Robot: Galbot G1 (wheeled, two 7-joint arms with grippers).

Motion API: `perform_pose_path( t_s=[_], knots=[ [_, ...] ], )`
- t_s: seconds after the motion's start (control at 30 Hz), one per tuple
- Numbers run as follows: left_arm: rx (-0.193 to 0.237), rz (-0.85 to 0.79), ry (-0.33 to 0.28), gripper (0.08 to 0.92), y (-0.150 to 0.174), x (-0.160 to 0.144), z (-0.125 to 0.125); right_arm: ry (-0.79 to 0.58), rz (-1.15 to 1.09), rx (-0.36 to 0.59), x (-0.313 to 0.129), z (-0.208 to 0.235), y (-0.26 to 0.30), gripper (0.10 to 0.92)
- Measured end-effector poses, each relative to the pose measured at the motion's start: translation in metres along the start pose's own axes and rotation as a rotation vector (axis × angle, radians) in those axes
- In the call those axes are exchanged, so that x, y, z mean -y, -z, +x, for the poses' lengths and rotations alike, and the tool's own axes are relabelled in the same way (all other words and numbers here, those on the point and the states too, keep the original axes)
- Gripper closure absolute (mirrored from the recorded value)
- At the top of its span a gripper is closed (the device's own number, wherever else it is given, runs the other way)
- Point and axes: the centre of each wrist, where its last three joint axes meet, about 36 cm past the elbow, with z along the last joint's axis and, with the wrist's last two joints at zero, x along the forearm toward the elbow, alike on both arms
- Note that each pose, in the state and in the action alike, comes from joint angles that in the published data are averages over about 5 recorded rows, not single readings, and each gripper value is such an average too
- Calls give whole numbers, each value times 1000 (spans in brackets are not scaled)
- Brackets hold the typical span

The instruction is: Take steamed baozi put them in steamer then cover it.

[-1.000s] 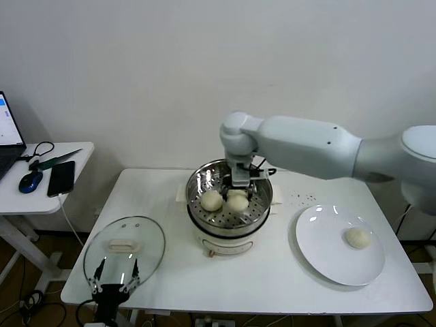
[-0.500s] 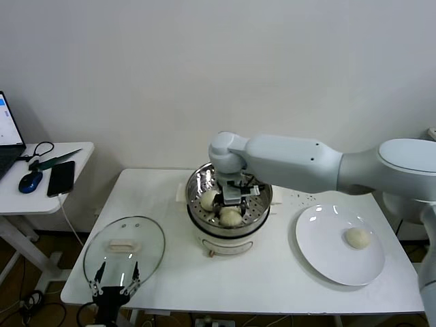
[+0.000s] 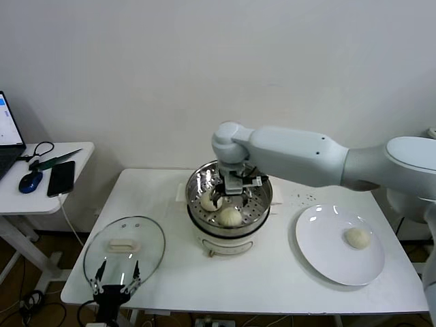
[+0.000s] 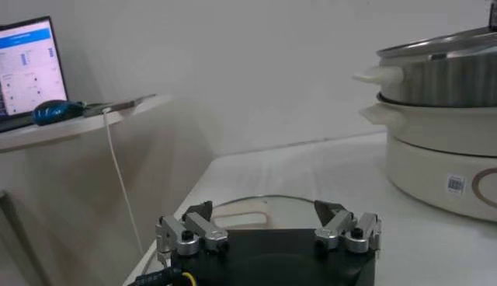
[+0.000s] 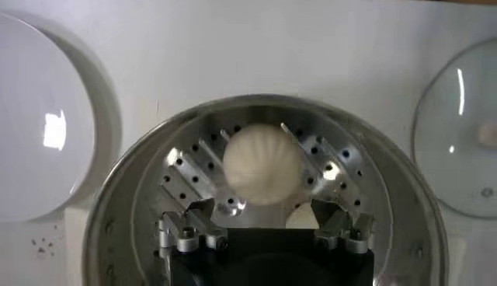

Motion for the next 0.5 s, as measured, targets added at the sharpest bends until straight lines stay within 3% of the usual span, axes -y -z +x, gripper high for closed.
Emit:
perform_pose_path(
  t_s=[0.5],
  knots=[
    [23,-5,-17,177,7,3,-6,-164,-808,-39,-175,42,-57,200]
  ],
)
